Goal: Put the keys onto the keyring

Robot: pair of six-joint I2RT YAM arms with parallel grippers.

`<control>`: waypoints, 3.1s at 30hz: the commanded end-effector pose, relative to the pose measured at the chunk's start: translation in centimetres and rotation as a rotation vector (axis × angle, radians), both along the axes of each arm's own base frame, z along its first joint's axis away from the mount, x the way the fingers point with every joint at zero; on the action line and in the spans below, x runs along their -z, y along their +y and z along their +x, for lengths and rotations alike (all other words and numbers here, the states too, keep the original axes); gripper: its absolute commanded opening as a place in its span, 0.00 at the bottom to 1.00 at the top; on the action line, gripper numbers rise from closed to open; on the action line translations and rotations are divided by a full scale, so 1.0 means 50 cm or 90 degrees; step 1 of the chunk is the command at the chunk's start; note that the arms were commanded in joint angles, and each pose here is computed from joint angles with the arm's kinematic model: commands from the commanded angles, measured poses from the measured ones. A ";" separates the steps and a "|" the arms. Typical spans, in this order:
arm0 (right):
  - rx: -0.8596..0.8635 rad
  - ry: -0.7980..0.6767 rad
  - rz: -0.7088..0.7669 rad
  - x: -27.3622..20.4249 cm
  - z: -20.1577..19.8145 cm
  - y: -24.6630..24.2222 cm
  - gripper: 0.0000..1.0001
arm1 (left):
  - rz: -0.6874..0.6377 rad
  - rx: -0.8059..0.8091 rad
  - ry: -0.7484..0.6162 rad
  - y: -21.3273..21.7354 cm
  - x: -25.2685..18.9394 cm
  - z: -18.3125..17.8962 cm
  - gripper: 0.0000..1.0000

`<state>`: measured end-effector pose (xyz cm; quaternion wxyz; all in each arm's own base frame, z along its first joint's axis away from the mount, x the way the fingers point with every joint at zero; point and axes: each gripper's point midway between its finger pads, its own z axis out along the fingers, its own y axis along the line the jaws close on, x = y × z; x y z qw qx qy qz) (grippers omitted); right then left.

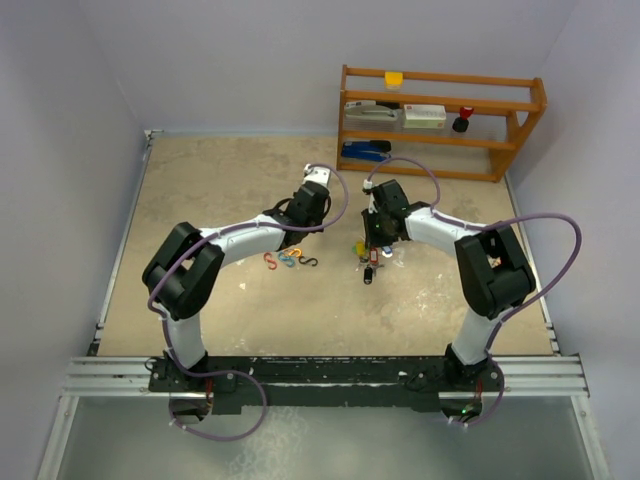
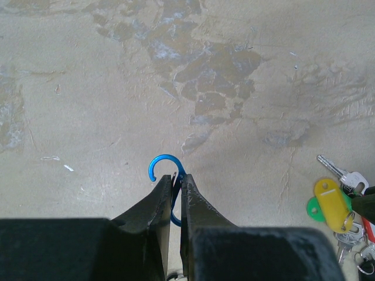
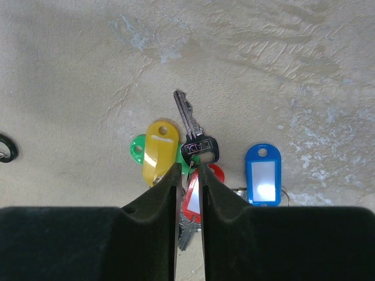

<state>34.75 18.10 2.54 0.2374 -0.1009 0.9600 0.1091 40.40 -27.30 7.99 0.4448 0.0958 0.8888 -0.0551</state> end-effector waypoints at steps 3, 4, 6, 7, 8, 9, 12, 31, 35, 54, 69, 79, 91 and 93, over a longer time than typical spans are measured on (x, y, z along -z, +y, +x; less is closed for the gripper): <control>-0.014 -0.019 0.016 -0.029 0.017 0.020 0.17 | -0.027 -0.008 -0.037 -0.008 -0.045 0.015 0.00; -0.014 -0.020 0.017 -0.031 0.017 0.020 0.16 | -0.027 -0.007 -0.036 -0.008 -0.043 0.015 0.00; -0.013 -0.022 0.018 -0.034 0.019 0.020 0.12 | -0.027 -0.007 -0.035 -0.008 -0.042 0.015 0.00; -0.013 -0.022 0.019 -0.035 0.019 0.021 0.09 | -0.028 -0.007 -0.035 -0.009 -0.042 0.015 0.00; -0.012 -0.024 0.018 -0.036 0.019 0.020 0.07 | -0.028 -0.007 -0.035 -0.008 -0.042 0.015 0.00; -0.011 -0.027 0.017 -0.039 0.020 0.019 0.06 | -0.029 -0.007 -0.035 -0.008 -0.042 0.015 0.00; -0.008 -0.039 0.018 -0.049 0.023 0.018 0.01 | -0.031 -0.006 -0.034 -0.010 -0.042 0.014 0.00; 0.017 -0.156 0.077 -0.154 0.045 0.025 0.00 | -0.052 -0.002 -0.048 -0.016 -0.078 0.015 0.00; 0.011 -0.158 0.089 -0.161 0.045 0.032 0.00 | -0.065 -0.004 -0.057 -0.016 -0.096 0.013 0.00; 0.028 -0.140 0.264 -0.205 0.047 0.120 0.00 | -0.165 -0.005 -0.113 -0.051 -0.177 -0.016 0.00; 0.025 -0.121 0.329 -0.220 0.042 0.160 0.00 | -0.177 -0.005 -0.131 -0.068 -0.195 -0.027 0.00; 0.029 -0.115 0.302 -0.205 0.046 0.151 0.00 | -0.159 -0.013 -0.130 -0.058 -0.185 -0.029 0.00; 0.026 -0.133 0.275 -0.212 0.048 0.137 0.00 | -0.149 -0.012 -0.130 -0.056 -0.186 -0.029 0.00; 0.023 -0.127 0.277 -0.210 0.047 0.140 0.00 | -0.149 -0.015 -0.131 -0.053 -0.187 -0.030 0.00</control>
